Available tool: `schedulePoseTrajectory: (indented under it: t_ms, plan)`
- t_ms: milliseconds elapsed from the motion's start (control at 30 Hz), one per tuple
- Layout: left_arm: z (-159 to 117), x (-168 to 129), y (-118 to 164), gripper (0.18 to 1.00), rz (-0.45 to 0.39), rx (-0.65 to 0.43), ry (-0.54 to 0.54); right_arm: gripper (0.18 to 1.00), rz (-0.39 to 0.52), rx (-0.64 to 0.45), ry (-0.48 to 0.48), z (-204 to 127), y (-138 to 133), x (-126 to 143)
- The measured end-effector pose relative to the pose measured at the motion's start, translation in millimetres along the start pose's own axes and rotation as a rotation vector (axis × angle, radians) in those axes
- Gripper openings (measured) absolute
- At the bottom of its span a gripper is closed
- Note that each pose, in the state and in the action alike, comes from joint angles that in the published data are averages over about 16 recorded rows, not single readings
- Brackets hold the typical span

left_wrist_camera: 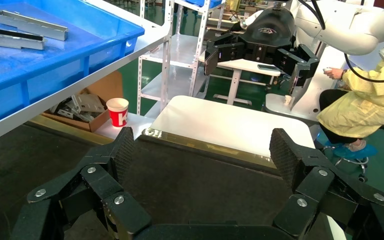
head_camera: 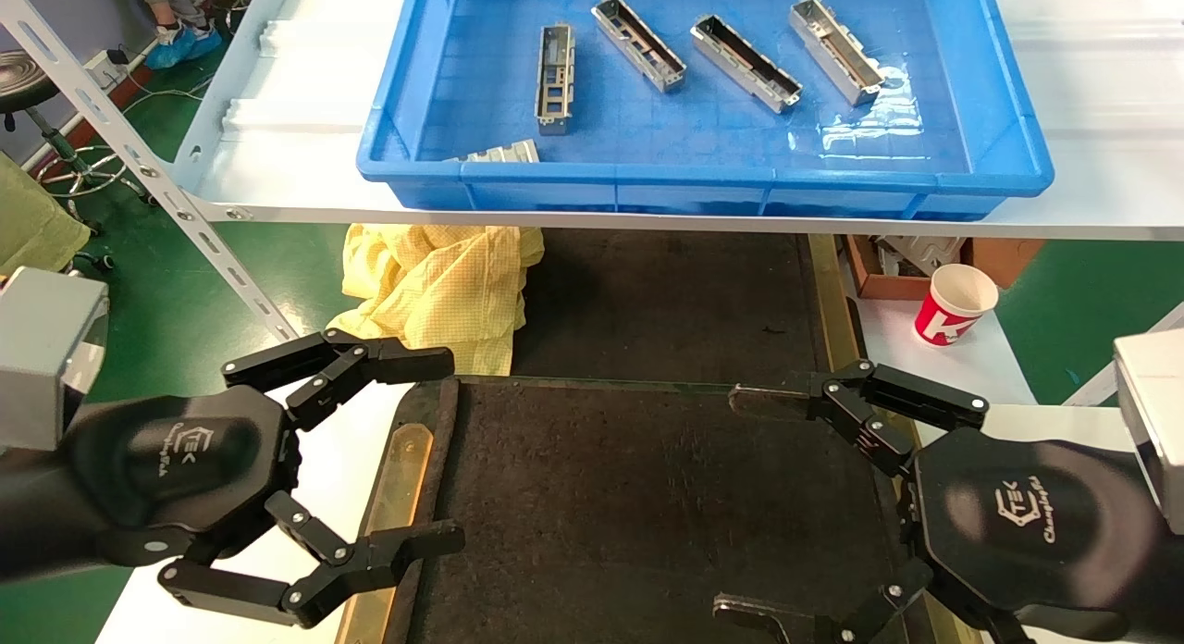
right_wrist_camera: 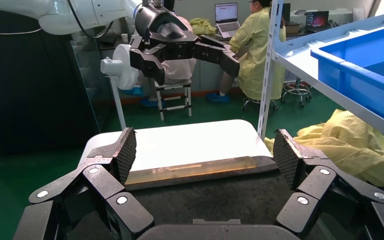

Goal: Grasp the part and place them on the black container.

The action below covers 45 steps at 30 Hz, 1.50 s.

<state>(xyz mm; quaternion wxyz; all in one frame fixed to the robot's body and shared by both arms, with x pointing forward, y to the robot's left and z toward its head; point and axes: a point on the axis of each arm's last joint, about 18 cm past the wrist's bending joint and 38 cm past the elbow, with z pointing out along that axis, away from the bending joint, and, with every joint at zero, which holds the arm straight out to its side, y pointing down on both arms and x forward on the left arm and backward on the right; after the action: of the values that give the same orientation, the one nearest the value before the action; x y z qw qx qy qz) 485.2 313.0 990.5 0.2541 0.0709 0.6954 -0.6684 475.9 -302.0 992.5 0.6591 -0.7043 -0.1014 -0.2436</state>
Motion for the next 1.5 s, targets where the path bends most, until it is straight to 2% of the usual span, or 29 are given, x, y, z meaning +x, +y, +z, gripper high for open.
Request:
schedulePoseTrajectory:
  t_ms: [533, 900, 1100, 1500]
  plan:
    - [0.0, 0.0, 0.0, 0.994, 0.000, 0.000, 0.000, 1.001, 0.000, 0.000, 0.000, 0.0, 0.0, 0.0]
    - [0.0, 0.0, 0.0, 0.918, 0.000, 0.000, 0.000, 1.001, 0.000, 0.000, 0.000, 0.0, 0.0, 0.0]
    - [0.0, 0.0, 0.0, 0.823, 0.000, 0.000, 0.000, 1.001, 0.000, 0.000, 0.000, 0.0, 0.0, 0.0]
    - [0.0, 0.0, 0.0, 0.553, 0.000, 0.000, 0.000, 1.001, 0.000, 0.000, 0.000, 0.0, 0.0, 0.0]
